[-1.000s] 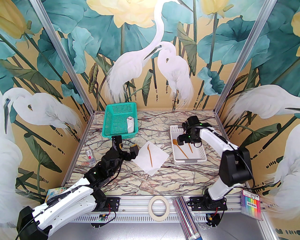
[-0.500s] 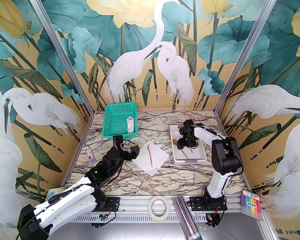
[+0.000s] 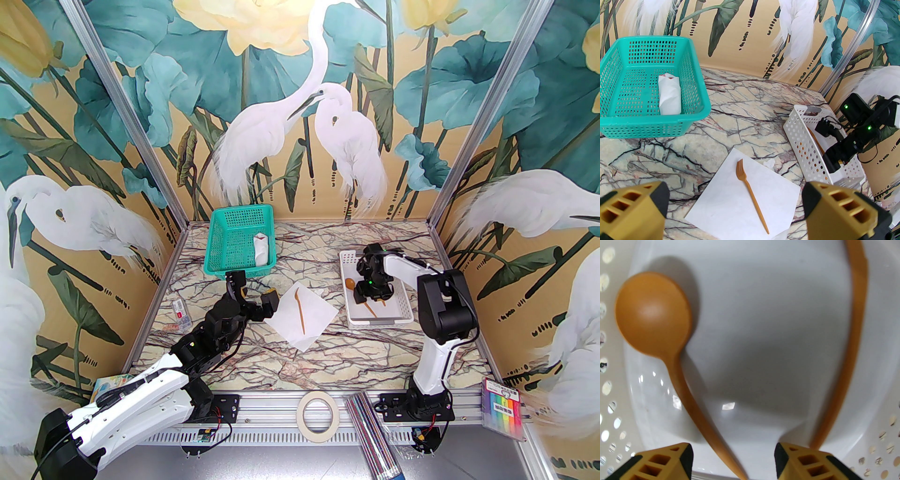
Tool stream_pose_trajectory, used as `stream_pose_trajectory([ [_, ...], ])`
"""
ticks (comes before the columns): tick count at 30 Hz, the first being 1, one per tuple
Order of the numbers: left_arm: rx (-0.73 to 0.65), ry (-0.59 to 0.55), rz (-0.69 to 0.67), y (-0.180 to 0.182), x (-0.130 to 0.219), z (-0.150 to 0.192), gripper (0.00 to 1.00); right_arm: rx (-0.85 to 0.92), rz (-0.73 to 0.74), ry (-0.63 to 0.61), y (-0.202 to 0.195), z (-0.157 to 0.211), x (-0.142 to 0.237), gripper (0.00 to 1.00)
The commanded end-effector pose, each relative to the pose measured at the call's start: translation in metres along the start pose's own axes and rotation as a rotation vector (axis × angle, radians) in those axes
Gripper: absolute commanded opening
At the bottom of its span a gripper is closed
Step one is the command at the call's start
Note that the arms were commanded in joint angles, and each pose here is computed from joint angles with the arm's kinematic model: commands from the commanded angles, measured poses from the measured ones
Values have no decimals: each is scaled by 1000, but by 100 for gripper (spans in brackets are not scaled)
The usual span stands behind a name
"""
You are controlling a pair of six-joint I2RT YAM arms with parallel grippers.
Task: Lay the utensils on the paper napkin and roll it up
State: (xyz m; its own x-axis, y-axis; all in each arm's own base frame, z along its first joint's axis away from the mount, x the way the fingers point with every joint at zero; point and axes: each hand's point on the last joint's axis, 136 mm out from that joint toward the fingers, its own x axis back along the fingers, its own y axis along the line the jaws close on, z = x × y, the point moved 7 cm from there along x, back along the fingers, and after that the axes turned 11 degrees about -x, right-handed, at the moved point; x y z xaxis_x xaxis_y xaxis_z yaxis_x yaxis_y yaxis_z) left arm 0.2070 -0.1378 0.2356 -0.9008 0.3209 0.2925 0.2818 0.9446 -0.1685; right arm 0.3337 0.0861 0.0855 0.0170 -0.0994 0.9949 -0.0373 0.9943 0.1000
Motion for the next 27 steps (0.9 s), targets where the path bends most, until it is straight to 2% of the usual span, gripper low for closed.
stream_pose_trajectory([
  [1, -1, -23, 5, -2, 1, -13, 99, -1, 7, 24, 4, -1, -4, 61],
  [19, -15, -24, 6, -4, 0, -17, 99, -32, 32, 20, 1, -1, -14, 33],
  [27, -17, -24, 6, -4, 0, -17, 100, -37, 40, -2, 0, 0, -11, 24],
])
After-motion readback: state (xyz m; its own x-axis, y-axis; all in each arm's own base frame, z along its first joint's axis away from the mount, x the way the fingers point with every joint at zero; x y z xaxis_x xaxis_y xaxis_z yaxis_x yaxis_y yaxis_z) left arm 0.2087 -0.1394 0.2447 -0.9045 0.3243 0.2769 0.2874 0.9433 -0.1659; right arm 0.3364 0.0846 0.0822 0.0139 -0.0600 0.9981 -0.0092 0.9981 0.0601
